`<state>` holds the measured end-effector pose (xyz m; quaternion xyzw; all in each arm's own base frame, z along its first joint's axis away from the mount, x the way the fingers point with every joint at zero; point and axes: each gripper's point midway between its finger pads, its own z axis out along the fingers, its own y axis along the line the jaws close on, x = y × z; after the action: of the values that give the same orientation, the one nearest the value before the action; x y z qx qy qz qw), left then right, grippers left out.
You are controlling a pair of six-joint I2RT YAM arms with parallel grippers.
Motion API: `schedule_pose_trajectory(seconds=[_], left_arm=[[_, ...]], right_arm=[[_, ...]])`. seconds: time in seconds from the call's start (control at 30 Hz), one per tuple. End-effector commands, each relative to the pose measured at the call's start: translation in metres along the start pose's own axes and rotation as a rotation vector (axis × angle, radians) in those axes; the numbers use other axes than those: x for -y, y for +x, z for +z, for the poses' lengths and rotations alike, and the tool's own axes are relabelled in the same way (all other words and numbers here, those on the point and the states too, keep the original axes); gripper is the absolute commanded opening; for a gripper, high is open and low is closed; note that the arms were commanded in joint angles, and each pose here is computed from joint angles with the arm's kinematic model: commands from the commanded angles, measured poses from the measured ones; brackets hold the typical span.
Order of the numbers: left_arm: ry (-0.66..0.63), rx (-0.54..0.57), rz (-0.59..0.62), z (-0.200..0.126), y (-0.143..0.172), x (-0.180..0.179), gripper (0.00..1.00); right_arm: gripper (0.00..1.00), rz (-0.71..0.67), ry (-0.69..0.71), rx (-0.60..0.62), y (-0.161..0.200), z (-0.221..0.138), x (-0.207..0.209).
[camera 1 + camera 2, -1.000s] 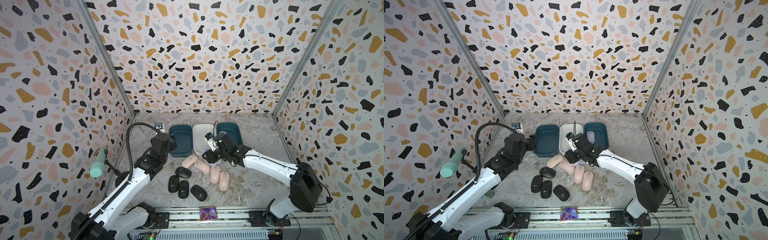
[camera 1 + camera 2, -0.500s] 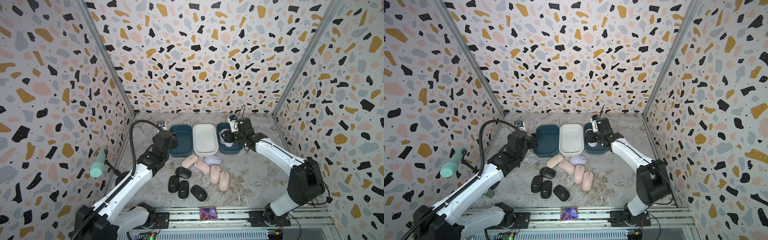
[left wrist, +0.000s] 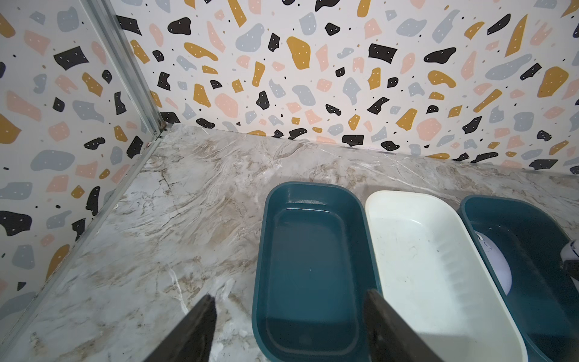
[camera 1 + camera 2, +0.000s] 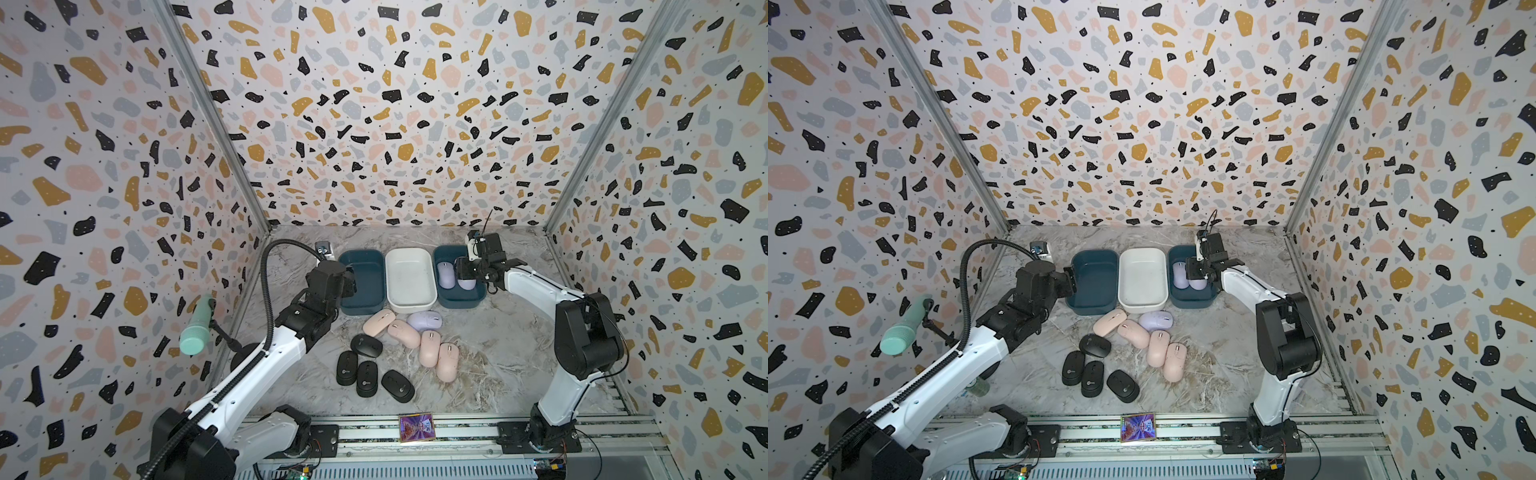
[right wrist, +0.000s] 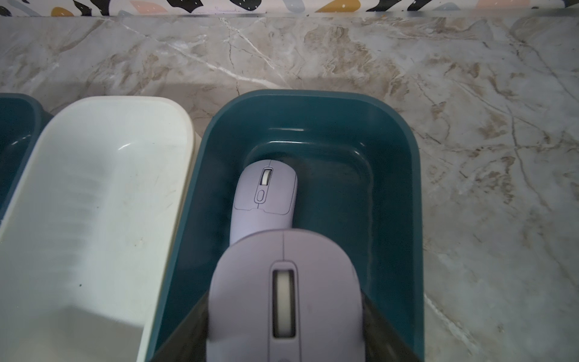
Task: Place the mice by color into the storage box
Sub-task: Place the mouse in the storage box.
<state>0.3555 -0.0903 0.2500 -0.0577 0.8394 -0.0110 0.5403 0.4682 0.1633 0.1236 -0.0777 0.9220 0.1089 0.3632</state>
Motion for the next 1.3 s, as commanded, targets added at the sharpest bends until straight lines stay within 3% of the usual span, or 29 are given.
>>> schedule_pose_trajectory(seconds=[0.0,0.83,1.27], left_arm=[[0.016,0.065,-0.008,-0.003,-0.020,0.006,0.73],[0.014,0.055,-0.015,-0.003,-0.021,0.006,0.73],[0.004,0.043,-0.003,0.001,-0.016,0.005,0.73]], right_arm=[[0.57,0.008,0.025,0.065,-0.025,-0.001,0.003],[0.58,0.028,0.056,-0.026,-0.006,0.062,0.014],[0.74,0.017,0.076,-0.039,-0.003,0.068,0.020]])
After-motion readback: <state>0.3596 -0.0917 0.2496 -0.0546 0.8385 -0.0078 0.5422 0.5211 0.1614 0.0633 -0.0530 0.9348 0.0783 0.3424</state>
